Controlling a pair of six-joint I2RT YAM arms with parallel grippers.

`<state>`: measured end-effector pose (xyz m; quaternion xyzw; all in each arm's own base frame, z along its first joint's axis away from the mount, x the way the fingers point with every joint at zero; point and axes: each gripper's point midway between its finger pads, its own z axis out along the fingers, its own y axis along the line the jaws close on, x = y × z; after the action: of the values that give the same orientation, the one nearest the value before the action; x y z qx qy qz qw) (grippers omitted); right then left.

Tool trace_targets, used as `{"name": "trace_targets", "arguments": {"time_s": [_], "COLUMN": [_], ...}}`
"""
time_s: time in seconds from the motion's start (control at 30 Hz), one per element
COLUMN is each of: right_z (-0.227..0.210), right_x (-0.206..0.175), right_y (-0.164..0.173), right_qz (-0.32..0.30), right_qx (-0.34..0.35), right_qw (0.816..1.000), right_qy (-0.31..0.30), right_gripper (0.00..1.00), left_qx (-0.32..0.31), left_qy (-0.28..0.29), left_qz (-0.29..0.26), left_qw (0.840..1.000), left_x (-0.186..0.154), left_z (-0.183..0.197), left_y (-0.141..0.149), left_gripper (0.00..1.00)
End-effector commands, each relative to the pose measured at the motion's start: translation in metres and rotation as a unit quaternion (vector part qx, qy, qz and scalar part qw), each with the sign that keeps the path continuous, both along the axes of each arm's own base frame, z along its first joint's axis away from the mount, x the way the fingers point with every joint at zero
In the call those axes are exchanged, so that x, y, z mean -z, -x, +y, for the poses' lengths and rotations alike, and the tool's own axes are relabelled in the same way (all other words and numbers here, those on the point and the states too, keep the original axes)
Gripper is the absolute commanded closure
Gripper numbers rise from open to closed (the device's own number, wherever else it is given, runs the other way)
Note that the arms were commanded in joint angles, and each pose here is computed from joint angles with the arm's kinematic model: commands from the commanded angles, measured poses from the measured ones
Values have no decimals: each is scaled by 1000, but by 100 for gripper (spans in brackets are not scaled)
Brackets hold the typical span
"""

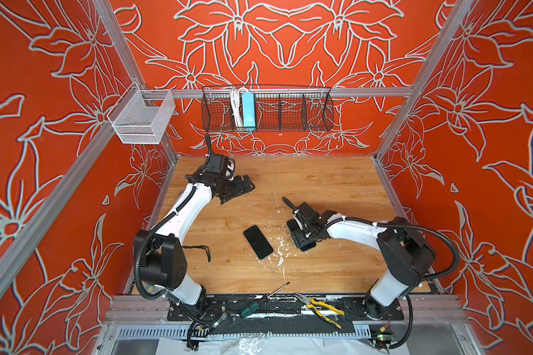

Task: Take the phone out of the phone case
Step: Pick up the phone from the center of the table.

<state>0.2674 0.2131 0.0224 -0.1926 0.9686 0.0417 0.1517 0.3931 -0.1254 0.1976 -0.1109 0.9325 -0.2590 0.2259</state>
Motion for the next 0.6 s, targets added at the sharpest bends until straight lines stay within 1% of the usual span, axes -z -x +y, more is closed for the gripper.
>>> {"name": "trace_targets", "arguments": {"time_s": [0.0,0.07,0.3,0.5,0.57], "right_z": [-7,-8,-7,-4,-4], "right_x": [12,13,13,2,-1], "right_y": [12,14,13,11,9], "right_qz": [34,36,34,19,15], "right_qx": [-2,-1,1,2,5], "right_qw": [999,999,999,1000,1000], "right_qy": [15,15,9,-5,-8], "right_gripper": [17,19,34,47,49], "left_qx": [-4,-5,-5,-4,-2], "left_qy": [5,5,6,10,12], "left_qz": [-6,-6,-3,-3,-3], "left_qw": [1000,1000,1000,1000,1000], "left_x": [-6,-5,-3,-3,-3], "left_z": [1,1,1,-1,-1], "left_y": [3,3,2,2,2], "left_gripper": [3,3,3,3,3]}}
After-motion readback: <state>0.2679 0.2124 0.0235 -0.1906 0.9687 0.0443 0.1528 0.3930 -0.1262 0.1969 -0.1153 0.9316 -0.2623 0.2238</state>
